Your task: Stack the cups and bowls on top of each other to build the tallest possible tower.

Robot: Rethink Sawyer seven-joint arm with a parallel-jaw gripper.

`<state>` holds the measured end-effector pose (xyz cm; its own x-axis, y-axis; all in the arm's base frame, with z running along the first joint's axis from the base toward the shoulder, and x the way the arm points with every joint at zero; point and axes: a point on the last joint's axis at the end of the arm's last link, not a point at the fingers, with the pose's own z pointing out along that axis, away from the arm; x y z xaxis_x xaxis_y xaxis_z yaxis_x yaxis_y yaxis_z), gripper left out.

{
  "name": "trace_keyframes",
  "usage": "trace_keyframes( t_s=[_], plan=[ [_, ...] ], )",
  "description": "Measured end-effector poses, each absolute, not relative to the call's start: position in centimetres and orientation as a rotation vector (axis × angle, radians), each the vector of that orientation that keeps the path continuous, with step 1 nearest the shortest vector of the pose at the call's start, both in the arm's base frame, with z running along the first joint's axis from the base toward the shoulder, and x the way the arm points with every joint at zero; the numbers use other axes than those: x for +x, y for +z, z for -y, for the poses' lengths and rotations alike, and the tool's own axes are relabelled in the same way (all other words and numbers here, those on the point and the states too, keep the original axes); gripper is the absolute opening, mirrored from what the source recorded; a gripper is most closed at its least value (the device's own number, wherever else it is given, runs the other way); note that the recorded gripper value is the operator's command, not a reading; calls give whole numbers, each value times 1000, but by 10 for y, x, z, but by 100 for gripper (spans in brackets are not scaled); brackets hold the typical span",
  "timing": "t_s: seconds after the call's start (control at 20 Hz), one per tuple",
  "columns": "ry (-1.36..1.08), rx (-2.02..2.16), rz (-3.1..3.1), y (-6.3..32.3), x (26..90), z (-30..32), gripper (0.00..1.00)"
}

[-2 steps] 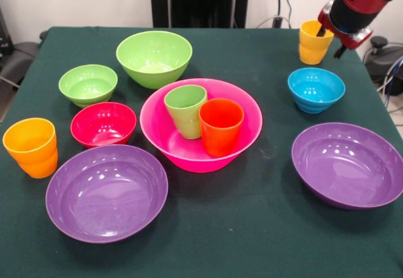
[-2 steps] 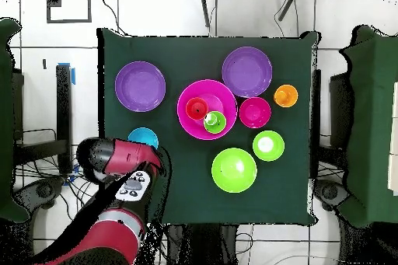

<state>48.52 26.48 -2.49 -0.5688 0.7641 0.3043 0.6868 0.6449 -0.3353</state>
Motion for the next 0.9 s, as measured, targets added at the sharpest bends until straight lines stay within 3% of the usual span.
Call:
trace_keyframes(
  t_s=[0.4,0.45,0.9],
  plan=[
    [221,-1155,2473,-28,491,-266,100],
    [213,-1158,2486,-29,492,-268,0],
    [205,-1166,2497,-19,492,-267,0]
  ],
)
